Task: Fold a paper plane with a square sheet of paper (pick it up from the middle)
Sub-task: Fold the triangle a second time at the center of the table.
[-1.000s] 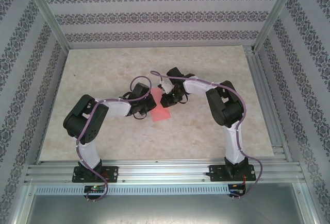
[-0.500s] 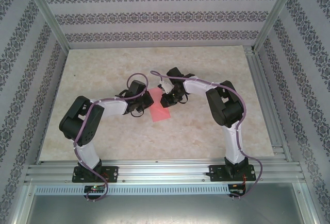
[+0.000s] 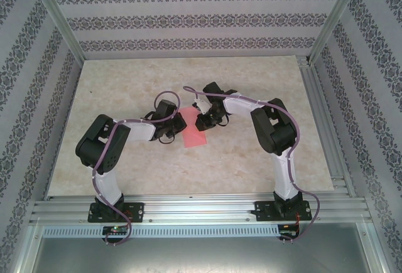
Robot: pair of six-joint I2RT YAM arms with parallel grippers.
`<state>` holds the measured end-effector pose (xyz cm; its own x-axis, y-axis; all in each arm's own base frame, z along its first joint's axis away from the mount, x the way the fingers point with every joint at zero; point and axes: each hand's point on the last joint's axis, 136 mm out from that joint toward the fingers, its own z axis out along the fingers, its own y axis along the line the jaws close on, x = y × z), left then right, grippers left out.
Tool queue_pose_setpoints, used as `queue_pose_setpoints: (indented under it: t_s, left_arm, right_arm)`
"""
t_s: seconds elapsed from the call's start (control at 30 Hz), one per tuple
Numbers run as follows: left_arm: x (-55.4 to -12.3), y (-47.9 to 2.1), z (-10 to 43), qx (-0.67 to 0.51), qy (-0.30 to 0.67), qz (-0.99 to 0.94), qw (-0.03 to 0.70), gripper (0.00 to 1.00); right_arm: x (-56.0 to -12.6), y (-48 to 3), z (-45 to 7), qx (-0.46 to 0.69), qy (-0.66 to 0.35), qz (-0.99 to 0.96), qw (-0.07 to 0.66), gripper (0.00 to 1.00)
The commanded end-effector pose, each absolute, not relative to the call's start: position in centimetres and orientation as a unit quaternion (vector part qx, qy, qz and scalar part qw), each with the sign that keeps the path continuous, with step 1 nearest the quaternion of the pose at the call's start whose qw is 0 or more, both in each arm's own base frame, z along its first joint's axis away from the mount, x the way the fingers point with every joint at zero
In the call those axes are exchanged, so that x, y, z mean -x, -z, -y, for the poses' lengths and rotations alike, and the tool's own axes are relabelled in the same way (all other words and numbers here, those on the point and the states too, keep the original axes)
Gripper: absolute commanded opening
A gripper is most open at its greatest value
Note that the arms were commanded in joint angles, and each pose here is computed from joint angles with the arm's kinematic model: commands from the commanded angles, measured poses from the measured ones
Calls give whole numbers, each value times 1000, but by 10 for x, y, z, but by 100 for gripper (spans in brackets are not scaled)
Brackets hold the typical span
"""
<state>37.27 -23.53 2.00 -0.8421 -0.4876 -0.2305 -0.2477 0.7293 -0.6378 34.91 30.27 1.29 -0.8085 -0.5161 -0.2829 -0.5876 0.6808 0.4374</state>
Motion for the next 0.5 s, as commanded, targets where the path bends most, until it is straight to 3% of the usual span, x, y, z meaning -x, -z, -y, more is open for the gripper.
queue_pose_setpoints:
  t_s: [0.0,0.1,0.17,0.47]
  left_arm:
    - [-376,-28,232,193,307,-911,198,6]
    - [-378,-36,234,181,302,-915,195,7]
    - [-375,-32,233,180,298,-919,188,6]
    - [-367,-21,232,184,297,-920,177,6]
  right_arm:
    - [-344,13,-293,307,-229,-923,46,11]
    - [-345,11,-294,304,-231,-923,48,13]
    - [-350,2,-294,297,-230,-925,56,23]
    - [-378,-77,-275,254,-235,-926,151,37]
